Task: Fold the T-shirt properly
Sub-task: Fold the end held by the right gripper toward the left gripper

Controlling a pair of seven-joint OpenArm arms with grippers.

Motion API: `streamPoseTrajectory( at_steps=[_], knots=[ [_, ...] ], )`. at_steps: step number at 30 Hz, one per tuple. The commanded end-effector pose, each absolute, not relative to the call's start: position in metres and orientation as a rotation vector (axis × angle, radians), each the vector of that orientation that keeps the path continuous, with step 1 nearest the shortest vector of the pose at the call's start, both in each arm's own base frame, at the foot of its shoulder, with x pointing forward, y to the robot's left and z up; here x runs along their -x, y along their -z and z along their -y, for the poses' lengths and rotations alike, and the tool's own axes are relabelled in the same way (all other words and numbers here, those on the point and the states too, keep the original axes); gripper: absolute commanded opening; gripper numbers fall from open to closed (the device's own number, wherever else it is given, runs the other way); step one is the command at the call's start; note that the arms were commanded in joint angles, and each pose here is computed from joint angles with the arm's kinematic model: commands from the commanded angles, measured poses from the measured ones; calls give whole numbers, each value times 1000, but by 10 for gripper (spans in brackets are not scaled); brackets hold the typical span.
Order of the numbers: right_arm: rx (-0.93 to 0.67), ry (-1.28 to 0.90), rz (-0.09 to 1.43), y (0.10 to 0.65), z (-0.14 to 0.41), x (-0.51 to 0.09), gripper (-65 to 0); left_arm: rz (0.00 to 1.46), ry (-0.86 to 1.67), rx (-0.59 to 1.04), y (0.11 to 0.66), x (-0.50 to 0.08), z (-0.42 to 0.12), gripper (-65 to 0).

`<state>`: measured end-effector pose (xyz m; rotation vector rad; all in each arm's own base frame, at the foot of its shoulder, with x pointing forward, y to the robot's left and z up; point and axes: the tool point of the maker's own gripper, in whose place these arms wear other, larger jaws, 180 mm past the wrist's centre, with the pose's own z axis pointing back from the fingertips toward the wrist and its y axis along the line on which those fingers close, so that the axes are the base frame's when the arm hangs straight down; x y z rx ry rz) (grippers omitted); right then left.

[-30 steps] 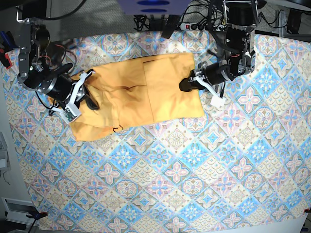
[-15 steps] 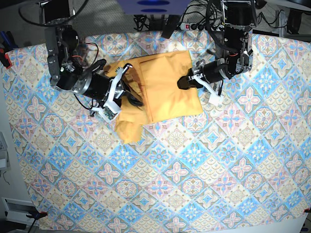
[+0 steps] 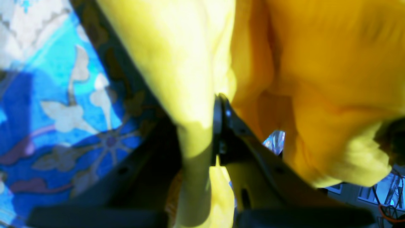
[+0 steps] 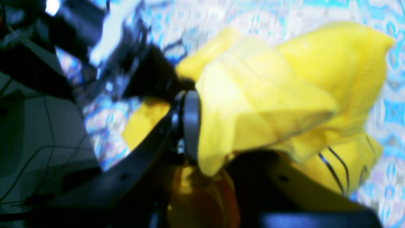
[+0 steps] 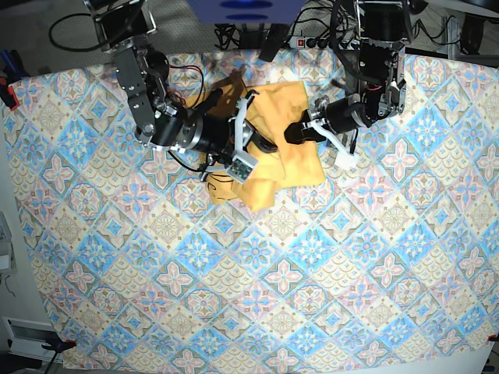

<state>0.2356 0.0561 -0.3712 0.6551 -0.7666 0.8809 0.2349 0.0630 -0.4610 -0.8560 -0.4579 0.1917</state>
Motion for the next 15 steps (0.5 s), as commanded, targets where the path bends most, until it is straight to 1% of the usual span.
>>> streamPoseTrajectory(
  at_steps=[1, 6, 8, 10, 13, 15],
  knots=[
    [-683, -885, 794, 363, -65, -240, -650, 496, -181, 873, 451, -245, -63, -650],
    [-716, -878, 772, 370, -86, -247, -647, 494, -182, 873, 452, -244, -63, -650],
    [-732, -861, 758, 376, -90, -248, -635, 494, -182, 873, 452, -244, -63, -650],
    [-750, -830, 763, 381, -90, -252, -592, 495, -183, 874, 451, -244, -63, -650],
    [-763, -808, 784, 382, -91, -265, -502, 495, -184, 875, 451, -244, -63, -650],
    [-762, -807, 782, 383, -91, -266, -466, 495, -184, 875, 451, -244, -63, -650]
  ],
)
